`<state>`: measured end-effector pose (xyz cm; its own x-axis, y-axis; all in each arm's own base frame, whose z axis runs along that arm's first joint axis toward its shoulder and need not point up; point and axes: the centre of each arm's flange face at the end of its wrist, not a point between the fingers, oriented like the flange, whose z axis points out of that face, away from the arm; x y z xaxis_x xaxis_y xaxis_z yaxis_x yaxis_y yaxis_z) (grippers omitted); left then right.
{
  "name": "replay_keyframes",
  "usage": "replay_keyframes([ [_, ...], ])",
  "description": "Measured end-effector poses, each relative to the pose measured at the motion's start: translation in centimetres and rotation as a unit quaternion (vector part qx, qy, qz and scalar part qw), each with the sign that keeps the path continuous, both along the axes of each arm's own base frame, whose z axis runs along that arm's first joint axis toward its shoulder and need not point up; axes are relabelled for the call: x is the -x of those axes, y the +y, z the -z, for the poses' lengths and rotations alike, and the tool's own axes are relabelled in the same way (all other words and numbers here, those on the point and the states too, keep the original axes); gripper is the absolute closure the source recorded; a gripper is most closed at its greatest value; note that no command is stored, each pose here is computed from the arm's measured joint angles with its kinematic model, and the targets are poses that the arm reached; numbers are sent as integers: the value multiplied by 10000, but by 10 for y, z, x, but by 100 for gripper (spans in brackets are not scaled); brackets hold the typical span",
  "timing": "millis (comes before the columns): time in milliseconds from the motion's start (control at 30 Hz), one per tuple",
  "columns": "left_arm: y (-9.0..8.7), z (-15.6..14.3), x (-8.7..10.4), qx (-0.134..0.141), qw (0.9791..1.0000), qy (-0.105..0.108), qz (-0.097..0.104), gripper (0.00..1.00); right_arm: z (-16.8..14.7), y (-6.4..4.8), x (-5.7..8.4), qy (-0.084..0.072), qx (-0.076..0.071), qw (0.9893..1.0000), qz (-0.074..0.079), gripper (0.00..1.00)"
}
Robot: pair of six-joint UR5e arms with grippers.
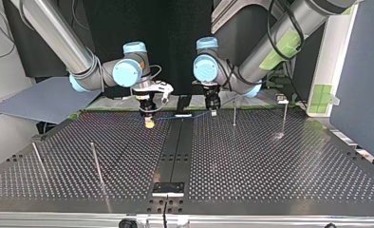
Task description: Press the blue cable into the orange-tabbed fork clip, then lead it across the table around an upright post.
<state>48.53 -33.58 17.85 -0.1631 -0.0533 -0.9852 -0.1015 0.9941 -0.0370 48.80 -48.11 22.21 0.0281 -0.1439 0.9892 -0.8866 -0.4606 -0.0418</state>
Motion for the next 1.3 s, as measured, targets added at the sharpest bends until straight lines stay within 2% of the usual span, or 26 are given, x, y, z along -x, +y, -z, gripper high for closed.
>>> replay_keyframes([
  [133, -1, -23, -3, 77, 9999, -152, 23, 100, -26, 2, 0, -70, 104, 9999, -22, 100],
  [300, -3, -65, -8, 199, 9991, -372, -12, 100, -58, 7, 2, -172, 254, 9995, -33, 100],
  [500, -4, -119, -12, 332, 9975, -628, -31, 100, -104, 14, 8, -344, 492, 9982, -26, 100],
  [600, -5, -146, -11, 395, 9964, -754, -20, 100, -128, 18, 10, -428, 614, 9972, -30, 100],
  [700, -5, -171, -10, 450, 9952, -869, -6, 100, -154, 22, 13, -518, 744, 9959, -31, 100],
  [933, -3, -237, -2, 601, 9913, -1165, 103, 100, -215, 33, 24, -742, 1066, 9915, -13, 100],
  [1033, -2, -269, 3, 691, 9884, -1340, 186, 100, -237, 38, 31, -832, 1185, 9895, 18, 100],
  [1167, -1, -308, 10, 819, 9833, -1588, 359, 100, -261, 44, 41, -942, 1322, 9867, 67, 100],
  [1233, -2, -318, 10, 852, 9817, -1646, 433, 100, -271, 46, 48, -989, 1388, 9853, 119, 100],
  [1300, -6, -322, 8, 860, 9811, -1646, 534, 100, -281, 48, 54, -1028, 1449, 9840, 166, 100],
])
